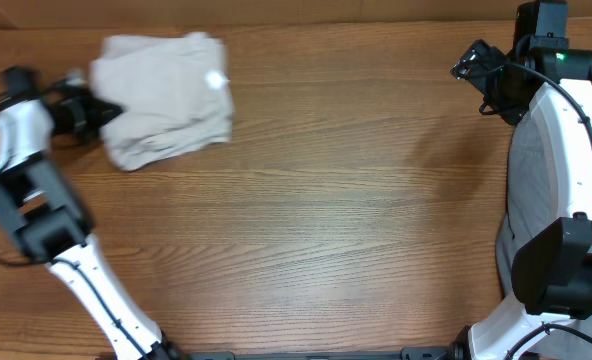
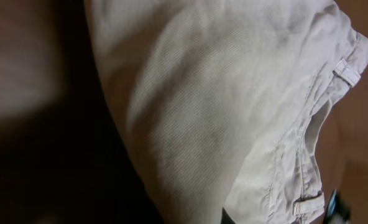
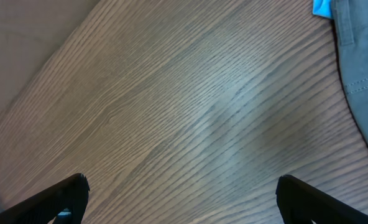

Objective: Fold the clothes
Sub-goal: 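Grasp the folded shorts and drag them to the back-left corner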

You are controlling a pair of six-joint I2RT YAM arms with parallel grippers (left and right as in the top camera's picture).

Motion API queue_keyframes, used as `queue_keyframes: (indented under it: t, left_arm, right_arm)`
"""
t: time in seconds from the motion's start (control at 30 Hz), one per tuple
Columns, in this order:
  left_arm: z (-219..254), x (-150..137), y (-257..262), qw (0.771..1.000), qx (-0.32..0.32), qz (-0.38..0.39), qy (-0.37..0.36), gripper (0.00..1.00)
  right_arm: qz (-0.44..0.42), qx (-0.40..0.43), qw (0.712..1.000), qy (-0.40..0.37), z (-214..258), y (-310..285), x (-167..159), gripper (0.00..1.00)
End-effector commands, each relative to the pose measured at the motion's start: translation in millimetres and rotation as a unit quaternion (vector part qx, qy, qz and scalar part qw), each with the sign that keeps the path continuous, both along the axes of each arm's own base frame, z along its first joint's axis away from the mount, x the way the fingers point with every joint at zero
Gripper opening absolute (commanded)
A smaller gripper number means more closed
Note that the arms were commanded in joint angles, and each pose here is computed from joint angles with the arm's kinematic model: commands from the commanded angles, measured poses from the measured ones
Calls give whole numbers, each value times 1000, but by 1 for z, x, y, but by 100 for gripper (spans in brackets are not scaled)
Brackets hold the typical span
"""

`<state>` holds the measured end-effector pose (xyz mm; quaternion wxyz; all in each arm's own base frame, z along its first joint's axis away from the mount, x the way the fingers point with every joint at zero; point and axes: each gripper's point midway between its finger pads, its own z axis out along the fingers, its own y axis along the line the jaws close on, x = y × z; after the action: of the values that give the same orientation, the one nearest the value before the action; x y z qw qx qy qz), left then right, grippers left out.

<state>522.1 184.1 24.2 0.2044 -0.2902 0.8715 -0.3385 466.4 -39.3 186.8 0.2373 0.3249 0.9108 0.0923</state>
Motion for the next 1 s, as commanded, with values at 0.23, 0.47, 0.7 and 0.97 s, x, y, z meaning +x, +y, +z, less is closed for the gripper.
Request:
queue_keyframes:
  t: [0.23, 0.47, 0.7, 0.97]
  left_arm:
    - [-13, -93, 168, 941, -98, 310, 90, 4]
    - [-17, -101, 155, 916, -155, 344, 140, 63]
    - [-24, -79, 74, 925, -160, 272, 211, 36]
    - [-38, -52, 26, 931, -93, 251, 247, 4]
  right_arm:
    - [0, -2, 1000, -20, 16, 1, 1, 100]
    - [0, -2, 1000, -20, 16, 1, 1, 100]
    - [-1, -2, 1000, -20, 16, 1, 1, 100]
    - [-1, -2, 1000, -20, 16, 1, 1, 100]
